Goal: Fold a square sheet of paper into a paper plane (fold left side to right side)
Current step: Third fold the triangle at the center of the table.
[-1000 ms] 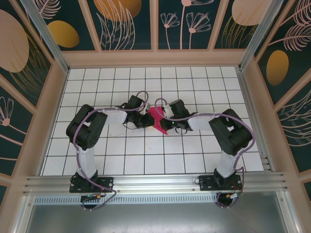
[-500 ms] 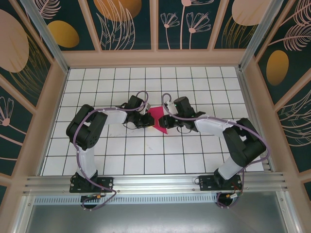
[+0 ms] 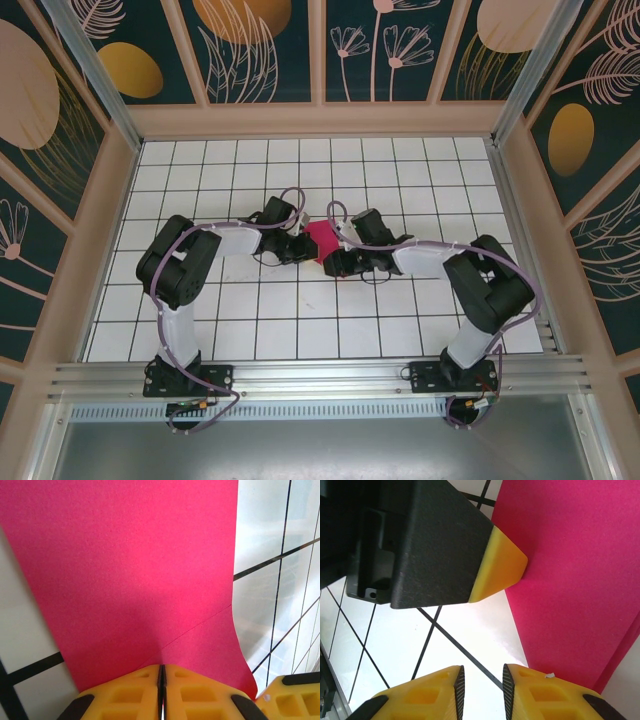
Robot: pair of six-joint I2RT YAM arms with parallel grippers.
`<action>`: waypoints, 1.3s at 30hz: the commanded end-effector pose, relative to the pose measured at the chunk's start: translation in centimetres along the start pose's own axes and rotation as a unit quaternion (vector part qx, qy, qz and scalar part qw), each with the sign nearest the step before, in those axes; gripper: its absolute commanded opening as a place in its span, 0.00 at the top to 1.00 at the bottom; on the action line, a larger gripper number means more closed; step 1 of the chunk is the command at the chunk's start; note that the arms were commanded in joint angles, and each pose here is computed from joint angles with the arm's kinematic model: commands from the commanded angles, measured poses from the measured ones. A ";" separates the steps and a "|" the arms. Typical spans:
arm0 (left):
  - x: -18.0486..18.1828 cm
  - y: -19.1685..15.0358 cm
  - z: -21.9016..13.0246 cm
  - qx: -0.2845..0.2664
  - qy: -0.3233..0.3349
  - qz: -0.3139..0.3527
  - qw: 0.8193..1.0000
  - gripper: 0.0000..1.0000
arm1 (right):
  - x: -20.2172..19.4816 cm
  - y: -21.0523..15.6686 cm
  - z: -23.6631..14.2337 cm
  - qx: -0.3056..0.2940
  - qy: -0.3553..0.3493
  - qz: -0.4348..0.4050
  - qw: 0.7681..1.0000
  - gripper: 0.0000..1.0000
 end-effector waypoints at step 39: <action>2.4 -1.1 1.9 0.028 0.060 -0.013 0.998 0.88 | -5.2 -6.0 -0.1 0.069 -0.090 0.124 0.986 0.89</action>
Point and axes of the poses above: each hand's point on the last joint's axis, 136 mm out from that joint toward the fingers, its own z axis out along the fingers, its own x axis along the line the jaws close on, y = z × x, the point moved 7 cm from there along -z, back along the fingers, and after that the axes turned 12 degrees about z, right-handed, at the moved point
